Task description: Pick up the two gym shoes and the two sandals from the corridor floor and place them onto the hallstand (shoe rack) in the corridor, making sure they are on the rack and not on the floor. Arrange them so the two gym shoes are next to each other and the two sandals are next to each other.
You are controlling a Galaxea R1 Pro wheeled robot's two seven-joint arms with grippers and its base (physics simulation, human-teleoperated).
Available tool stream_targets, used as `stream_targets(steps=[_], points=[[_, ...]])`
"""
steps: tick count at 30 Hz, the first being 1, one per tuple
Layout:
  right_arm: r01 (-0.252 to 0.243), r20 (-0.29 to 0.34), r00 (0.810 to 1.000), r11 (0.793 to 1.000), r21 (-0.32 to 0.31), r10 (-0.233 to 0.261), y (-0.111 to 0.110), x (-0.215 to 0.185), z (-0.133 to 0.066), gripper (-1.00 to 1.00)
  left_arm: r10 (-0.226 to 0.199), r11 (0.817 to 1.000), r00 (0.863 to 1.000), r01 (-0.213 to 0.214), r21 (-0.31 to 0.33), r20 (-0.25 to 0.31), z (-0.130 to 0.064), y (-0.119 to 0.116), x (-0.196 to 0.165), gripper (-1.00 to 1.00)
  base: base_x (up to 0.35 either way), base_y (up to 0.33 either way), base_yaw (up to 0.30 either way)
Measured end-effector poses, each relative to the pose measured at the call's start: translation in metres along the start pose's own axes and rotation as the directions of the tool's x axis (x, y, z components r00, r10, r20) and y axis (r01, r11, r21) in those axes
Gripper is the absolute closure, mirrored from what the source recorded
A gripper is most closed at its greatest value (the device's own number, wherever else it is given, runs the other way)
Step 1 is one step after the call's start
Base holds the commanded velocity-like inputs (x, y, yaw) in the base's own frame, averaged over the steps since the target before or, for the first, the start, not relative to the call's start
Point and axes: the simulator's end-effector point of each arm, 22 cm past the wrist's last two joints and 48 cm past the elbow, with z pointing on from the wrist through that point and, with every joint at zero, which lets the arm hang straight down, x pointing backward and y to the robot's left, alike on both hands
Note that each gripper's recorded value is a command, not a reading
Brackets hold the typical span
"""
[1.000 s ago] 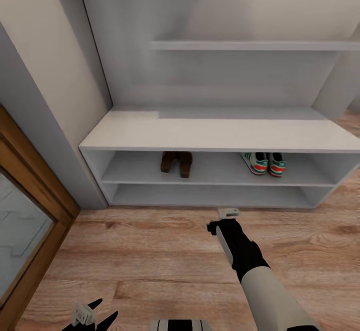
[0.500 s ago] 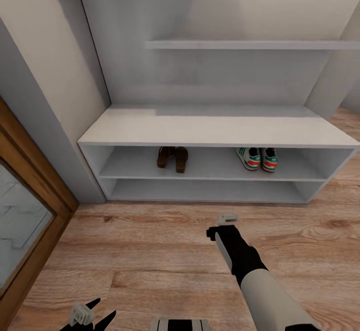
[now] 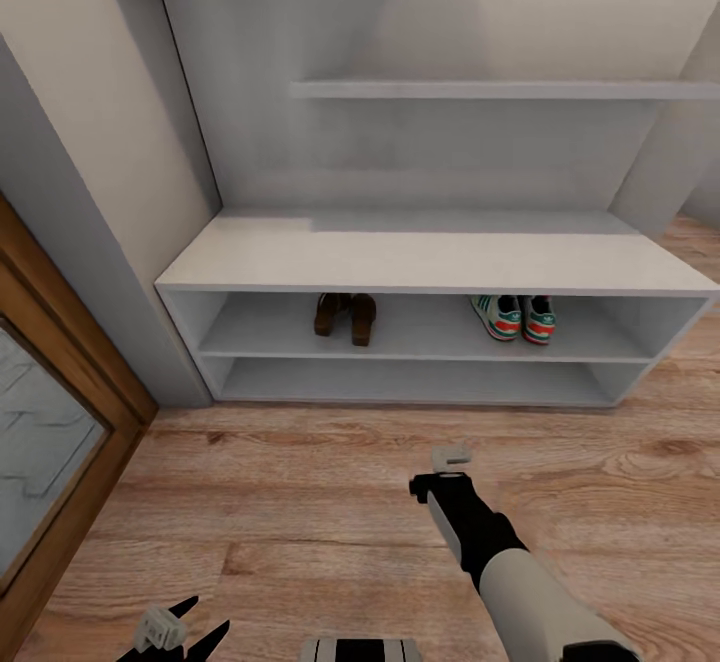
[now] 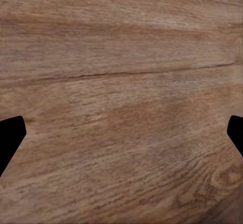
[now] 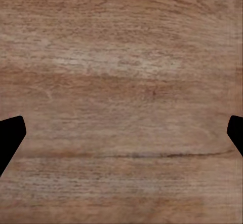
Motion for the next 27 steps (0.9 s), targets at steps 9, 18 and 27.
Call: stream_targets(steps=[9, 18, 27], points=[[0.002, 0.031, 1.0, 0.999, -0.038, -0.001, 0.011, 0.007, -0.004, -1.0, 0.02, 1.0, 0.999, -0.02, -0.002, 0.029, -0.002, 0.0, -0.015, -1.0, 0.0, 0.0, 0.0], [0.02, 0.083, 0.997, 0.989, -0.15, -0.007, -0.005, 0.023, 0.0, -1.0, 0.035, 0.999, 0.998, -0.034, -0.023, 0.059, -0.012, 0.007, -0.032, -1.0, 0.0, 0.0, 0.0], [0.029, 0.147, 0.989, 0.994, -0.106, -0.013, -0.054, 0.014, -0.005, -1.0, 0.038, 0.998, 0.993, -0.032, -0.059, 0.111, -0.021, 0.016, -0.052, -1.0, 0.0, 0.0, 0.0]])
